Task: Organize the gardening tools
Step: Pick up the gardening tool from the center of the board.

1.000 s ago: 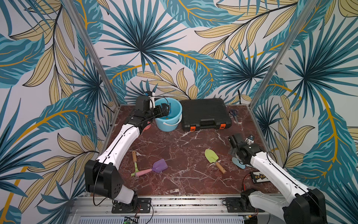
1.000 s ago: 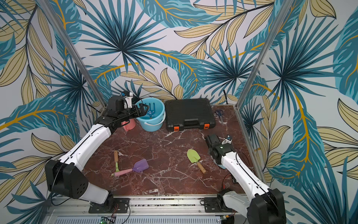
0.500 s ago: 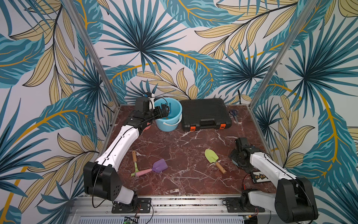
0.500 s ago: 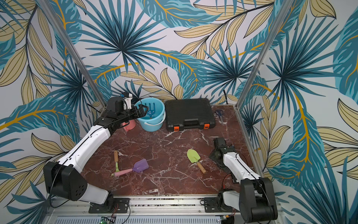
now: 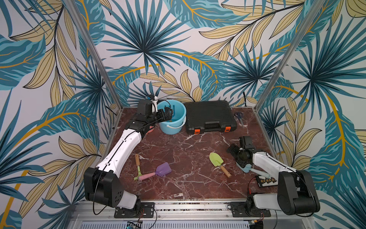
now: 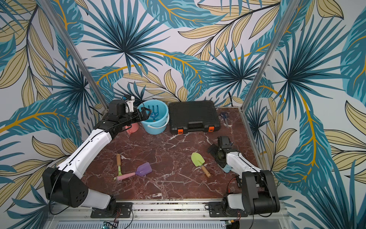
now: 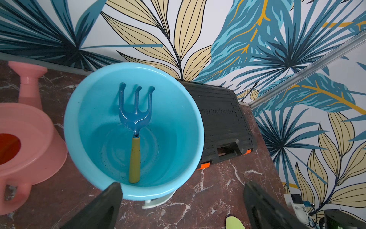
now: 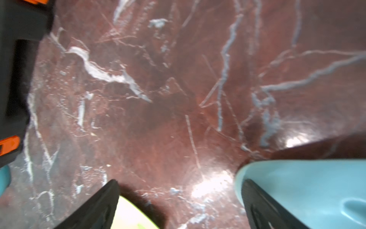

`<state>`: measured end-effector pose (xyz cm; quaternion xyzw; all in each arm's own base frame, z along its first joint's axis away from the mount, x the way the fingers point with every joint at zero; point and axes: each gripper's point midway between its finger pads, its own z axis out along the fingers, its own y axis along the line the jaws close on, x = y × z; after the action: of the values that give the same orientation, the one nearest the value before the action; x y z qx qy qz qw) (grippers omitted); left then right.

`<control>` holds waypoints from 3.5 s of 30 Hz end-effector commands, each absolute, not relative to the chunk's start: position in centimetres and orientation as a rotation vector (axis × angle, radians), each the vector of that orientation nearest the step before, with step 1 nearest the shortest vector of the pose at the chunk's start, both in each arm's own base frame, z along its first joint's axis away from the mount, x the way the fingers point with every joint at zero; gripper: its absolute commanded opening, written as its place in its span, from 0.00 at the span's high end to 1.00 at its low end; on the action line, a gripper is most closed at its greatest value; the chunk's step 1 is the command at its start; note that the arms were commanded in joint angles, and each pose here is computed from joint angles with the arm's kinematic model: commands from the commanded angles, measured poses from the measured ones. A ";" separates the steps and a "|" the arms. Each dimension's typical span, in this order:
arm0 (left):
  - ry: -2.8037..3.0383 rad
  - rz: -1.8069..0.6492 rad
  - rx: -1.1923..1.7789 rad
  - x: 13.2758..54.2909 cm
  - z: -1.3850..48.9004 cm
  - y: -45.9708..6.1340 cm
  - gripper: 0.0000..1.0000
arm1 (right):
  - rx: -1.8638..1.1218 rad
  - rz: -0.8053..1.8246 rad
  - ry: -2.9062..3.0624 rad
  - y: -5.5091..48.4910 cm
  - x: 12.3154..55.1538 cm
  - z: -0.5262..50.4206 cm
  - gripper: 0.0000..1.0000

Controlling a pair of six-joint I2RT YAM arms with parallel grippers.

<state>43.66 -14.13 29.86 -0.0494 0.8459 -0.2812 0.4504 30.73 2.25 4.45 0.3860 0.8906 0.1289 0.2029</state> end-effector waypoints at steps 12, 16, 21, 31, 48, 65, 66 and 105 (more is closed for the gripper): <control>2.086 -0.703 -0.113 42.9 30.1 -13.9 0.00 | 1.158 -0.242 2.489 -6.5 26.2 7.7 0.01; 2.085 -0.707 -0.110 43.0 30.0 -14.0 0.00 | 1.231 -0.212 2.497 -7.5 24.4 6.2 0.00; 2.083 -0.726 -0.108 43.4 29.9 -14.3 0.00 | 1.225 -0.093 2.538 -7.4 25.3 4.7 0.01; 2.089 -0.737 -0.111 43.4 29.9 -14.4 0.00 | 1.307 0.113 2.613 -4.6 25.4 0.9 0.01; 2.090 -0.734 -0.117 43.2 29.8 -14.3 0.00 | 1.276 0.503 2.504 3.7 29.4 4.0 0.00; 2.086 -0.702 -0.108 42.3 30.1 -13.8 0.00 | 1.035 -0.117 2.550 -5.8 30.6 8.3 0.00; 2.085 -0.698 -0.109 42.3 30.1 -13.7 0.00 | 1.034 -0.120 2.559 -6.2 30.8 8.1 0.00; 2.079 -0.699 -0.125 42.8 29.6 -13.6 0.00 | 0.968 0.082 2.662 1.8 28.6 6.8 0.08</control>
<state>42.13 -13.69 29.63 -0.0471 0.8466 -0.2786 0.4511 31.25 4.47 6.08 0.3036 0.9340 0.1040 0.1573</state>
